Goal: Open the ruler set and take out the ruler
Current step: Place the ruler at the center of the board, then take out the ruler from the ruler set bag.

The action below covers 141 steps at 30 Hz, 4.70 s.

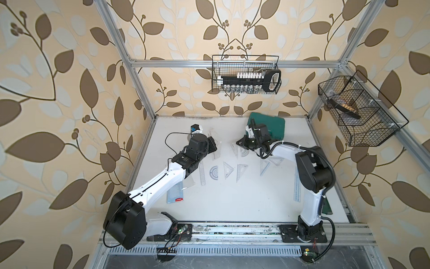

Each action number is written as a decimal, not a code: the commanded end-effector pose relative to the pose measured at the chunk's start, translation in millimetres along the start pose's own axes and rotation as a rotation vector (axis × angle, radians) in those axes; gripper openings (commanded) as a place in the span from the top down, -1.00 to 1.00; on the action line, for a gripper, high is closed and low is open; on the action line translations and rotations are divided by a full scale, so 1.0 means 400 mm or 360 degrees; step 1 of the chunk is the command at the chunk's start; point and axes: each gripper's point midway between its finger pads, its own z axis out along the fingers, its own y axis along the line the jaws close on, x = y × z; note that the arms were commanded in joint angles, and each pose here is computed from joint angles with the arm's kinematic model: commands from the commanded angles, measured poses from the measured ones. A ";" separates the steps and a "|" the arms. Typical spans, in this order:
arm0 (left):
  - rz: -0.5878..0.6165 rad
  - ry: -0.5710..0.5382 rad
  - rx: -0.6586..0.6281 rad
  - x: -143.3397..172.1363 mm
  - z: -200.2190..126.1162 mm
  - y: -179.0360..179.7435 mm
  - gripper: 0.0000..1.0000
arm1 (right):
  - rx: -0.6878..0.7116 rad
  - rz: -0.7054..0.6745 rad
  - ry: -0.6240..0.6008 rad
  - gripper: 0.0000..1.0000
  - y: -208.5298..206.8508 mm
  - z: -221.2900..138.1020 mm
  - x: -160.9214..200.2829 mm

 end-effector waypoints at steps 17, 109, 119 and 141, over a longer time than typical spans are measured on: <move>0.0060 -0.0007 0.0021 -0.002 -0.040 0.002 1.00 | -0.0072 -0.0084 -0.0210 0.62 0.044 0.017 -0.042; 0.0123 0.0143 0.0361 0.068 0.011 -0.145 1.00 | -0.0234 -0.0531 0.0299 0.70 0.385 -0.116 0.147; 0.0124 0.0138 0.0380 0.069 0.015 -0.155 1.00 | -0.0270 -0.0440 0.0256 0.66 0.378 -0.112 0.120; 0.0128 0.0135 0.0347 0.070 0.027 -0.150 1.00 | 0.0043 -0.0558 0.0250 1.00 0.302 -0.144 0.113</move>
